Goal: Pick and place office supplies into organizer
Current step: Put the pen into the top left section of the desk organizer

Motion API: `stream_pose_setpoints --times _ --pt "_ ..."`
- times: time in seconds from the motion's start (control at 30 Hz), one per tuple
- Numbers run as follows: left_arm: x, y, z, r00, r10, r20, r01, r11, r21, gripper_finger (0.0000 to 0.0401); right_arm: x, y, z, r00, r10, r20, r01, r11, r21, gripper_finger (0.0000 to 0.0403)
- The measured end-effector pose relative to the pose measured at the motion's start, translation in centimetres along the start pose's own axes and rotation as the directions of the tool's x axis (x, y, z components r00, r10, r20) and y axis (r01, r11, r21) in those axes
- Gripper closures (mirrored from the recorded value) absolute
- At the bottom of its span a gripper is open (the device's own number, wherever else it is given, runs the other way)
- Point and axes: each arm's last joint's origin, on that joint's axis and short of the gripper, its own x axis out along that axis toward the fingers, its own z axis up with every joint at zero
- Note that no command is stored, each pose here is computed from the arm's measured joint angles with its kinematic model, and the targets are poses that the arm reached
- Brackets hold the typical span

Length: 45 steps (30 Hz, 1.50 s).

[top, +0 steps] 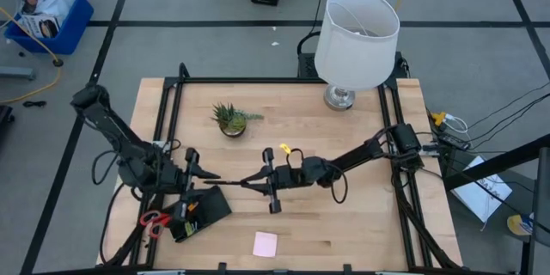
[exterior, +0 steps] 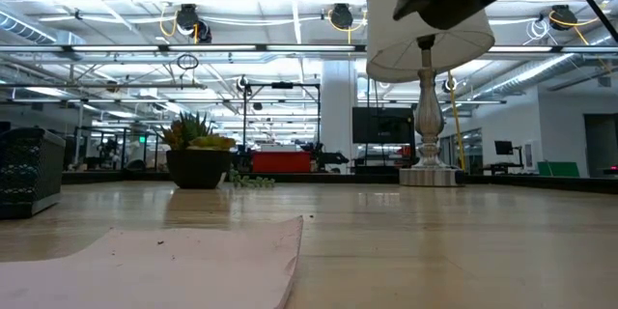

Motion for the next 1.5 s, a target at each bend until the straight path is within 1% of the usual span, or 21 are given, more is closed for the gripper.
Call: stream_pose_setpoints --times 0.1,0.17,0.23,0.3,0.47,0.5,0.7,0.77,0.9,1.03,1.27,1.43,1.5 --pt "0.3 0.3 0.0 1.0 -0.014 0.003 0.014 1.0 0.002 0.0245 0.0 -0.2 0.0 1.0 -0.002 -0.003 0.002 1.0 0.006 0.037" --pt "0.4 0.4 0.0 1.0 -0.004 0.004 0.004 1.0 -0.02 0.0246 0.0 -0.3 -0.1 1.0 -0.004 -0.004 0.004 1.0 0.005 0.0374" --pt "0.5 0.6 0.0 1.0 0.001 0.004 -0.001 1.0 -0.027 0.0256 0.0 -0.2 -0.1 1.0 -0.004 -0.007 0.004 1.0 -0.004 0.0376" --pt "0.6 0.6 -0.1 1.0 0.003 0.001 -0.003 1.0 -0.024 0.0278 0.0 -0.2 -0.1 1.0 -0.004 -0.005 0.004 1.0 -0.004 0.0376" --pt "0.6 0.7 -0.2 1.0 0.019 -0.008 -0.019 1.0 0.01 0.0358 0.0 -0.2 -0.1 1.0 -0.003 -0.007 0.003 1.0 0.001 0.037" --pt "0.6 0.7 -0.2 1.0 0.022 -0.007 -0.022 1.0 0.014 0.0367 0.0 -0.2 -0.1 1.0 -0.005 -0.008 0.005 1.0 0.002 0.037" --pt "0.6 0.7 -0.2 1.0 0.025 -0.008 -0.025 1.0 0.016 0.0364 0.0 -0.2 -0.2 1.0 -0.001 -0.023 0.002 1.0 0.028 0.037" --pt "0.6 0.7 -0.2 1.0 0.022 -0.01 -0.022 1.0 0.009 0.0358 0.0 -0.2 -0.4 0.999 0.002 -0.036 -0.001 1.0 0.029 0.0358" --pt "0.4 0.5 -0.3 1.0 -0.003 -0.015 0.003 1.0 0.007 0.0365 -0.1 0.3 -0.7 0.997 0.024 -0.072 -0.02 0.999 0.046 0.0329" --pt "0.2 0.2 -0.4 0.999 -0.023 -0.026 0.023 1.0 0.01 0.0365 -0.2 1.1 -0.9 0.994 0.033 -0.1 -0.028 0.998 0.051 0.0308" --pt "-0.9 -0.8 -0.3 0.997 -0.059 -0.046 0.059 0.998 0.006 0.0365 -1.2 2.7 -2.6 0.963 0.076 -0.26 -0.063 0.996 0.058 0.0294" --pt "-2.6 -0.8 -0.2 0.995 -0.005 -0.101 0.005 1.0 -0.006 0.0362 -2.8 3.6 -4.1 0.929 0.104 -0.355 -0.087 0.994 0.064 0.0294" --pt "-3.4 -0.9 -0.2 0.992 -0.014 -0.128 0.012 1.0 -0.013 0.0365 -3.5 3.9 -4.6 0.919 0.112 -0.378 -0.09 0.993 0.075 0.0294"
